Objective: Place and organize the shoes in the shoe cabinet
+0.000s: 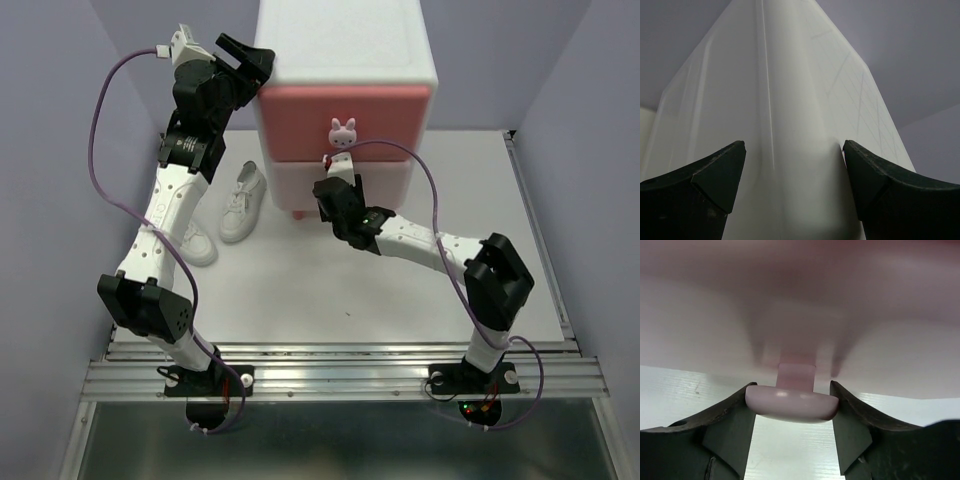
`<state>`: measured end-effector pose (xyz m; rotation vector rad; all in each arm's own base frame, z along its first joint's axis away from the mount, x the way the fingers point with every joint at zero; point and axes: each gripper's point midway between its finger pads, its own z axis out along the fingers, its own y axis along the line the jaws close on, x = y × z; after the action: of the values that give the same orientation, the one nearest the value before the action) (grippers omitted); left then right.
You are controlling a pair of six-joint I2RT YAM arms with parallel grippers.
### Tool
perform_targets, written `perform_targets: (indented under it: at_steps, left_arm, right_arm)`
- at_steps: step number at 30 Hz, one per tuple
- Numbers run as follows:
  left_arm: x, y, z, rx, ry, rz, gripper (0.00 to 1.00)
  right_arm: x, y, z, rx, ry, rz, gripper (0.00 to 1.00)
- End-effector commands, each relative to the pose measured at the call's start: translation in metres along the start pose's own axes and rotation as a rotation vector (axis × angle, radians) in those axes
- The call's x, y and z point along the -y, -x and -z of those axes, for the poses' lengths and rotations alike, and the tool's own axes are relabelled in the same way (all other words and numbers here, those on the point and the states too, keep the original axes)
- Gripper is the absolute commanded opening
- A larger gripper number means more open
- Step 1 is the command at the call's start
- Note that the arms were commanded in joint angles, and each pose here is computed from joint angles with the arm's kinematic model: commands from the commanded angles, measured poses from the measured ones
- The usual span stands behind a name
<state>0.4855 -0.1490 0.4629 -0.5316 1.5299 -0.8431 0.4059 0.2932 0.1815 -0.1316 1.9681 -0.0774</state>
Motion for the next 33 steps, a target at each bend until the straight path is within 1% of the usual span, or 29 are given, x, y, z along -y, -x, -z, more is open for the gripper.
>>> perform_targets:
  at_steps: [1,2,3,4,5,7,8,9,11,13,15,19,20,21,23,26,29,30,33]
  left_arm:
    - [-0.149,-0.093,0.023,-0.352,0.443,-0.177,0.87]
    - [-0.149,-0.093,0.022,-0.352,0.443,-0.177,0.87]
    - [-0.149,-0.093,0.022,-0.347,0.445,-0.179,0.87]
    - [-0.149,-0.092,0.021,-0.343,0.447,-0.181,0.87]
    - [-0.151,-0.089,0.021,-0.332,0.460,-0.187,0.87]
    - [-0.155,-0.086,0.023,-0.320,0.490,-0.186,0.87]
    - [-0.158,-0.085,0.023,-0.307,0.508,-0.186,0.87]
    - [-0.159,-0.084,0.023,-0.303,0.511,-0.185,0.87]
    - [-0.161,-0.086,0.023,-0.301,0.519,-0.187,0.87]
    - [-0.165,-0.086,0.023,-0.294,0.534,-0.196,0.87]
    - [-0.166,-0.088,0.023,-0.288,0.541,-0.202,0.87]
    - [-0.163,-0.091,0.024,-0.266,0.551,-0.198,0.87]
    - [-0.163,-0.092,0.024,-0.262,0.555,-0.192,0.87]
    - [-0.163,-0.092,0.025,-0.252,0.563,-0.195,0.87]
    - [-0.164,-0.094,0.026,-0.242,0.571,-0.175,0.87]
    - [-0.165,-0.097,0.026,-0.227,0.572,-0.159,0.87]
    - [-0.166,-0.100,0.027,-0.218,0.577,-0.162,0.87]
    - [-0.168,-0.102,0.027,-0.220,0.583,-0.164,0.87]
    - [-0.170,-0.104,0.026,-0.223,0.584,-0.166,0.87]
  right_arm:
    - [0.018,0.080,0.008,0.196,0.092,-0.141,0.16]
    - [0.020,0.065,0.009,0.171,0.099,-0.118,0.12]
    - [0.021,0.069,0.021,0.182,0.121,-0.122,0.10]
    - [0.020,0.049,0.024,0.153,0.139,-0.086,0.08]
    - [0.014,0.054,0.043,0.179,0.173,-0.076,0.08]
    - [0.009,0.042,0.061,0.180,0.193,-0.043,0.06]
    - [0.002,0.028,0.078,0.166,0.232,-0.057,0.05]
    - [-0.006,0.014,0.082,0.142,0.251,-0.048,0.05]
    - [-0.005,-0.003,0.099,0.120,0.257,-0.065,0.05]
    - [-0.010,-0.011,0.119,0.116,0.266,-0.067,0.04]
    - [-0.008,-0.031,0.130,0.061,0.261,-0.066,0.04]
    - [-0.015,-0.043,0.166,0.020,0.283,-0.122,0.04]
    - [-0.022,-0.047,0.179,0.003,0.296,-0.169,0.03]
    - [-0.016,-0.060,0.184,-0.033,0.269,-0.142,0.03]
    - [-0.024,-0.079,0.205,-0.097,0.284,-0.166,0.03]
    - [-0.028,-0.096,0.227,-0.144,0.285,-0.192,0.03]
    - [-0.032,-0.111,0.239,-0.182,0.280,-0.204,0.04]
    - [-0.026,-0.120,0.244,-0.199,0.265,-0.178,0.03]
    - [-0.011,-0.131,0.249,-0.230,0.225,-0.179,0.04]
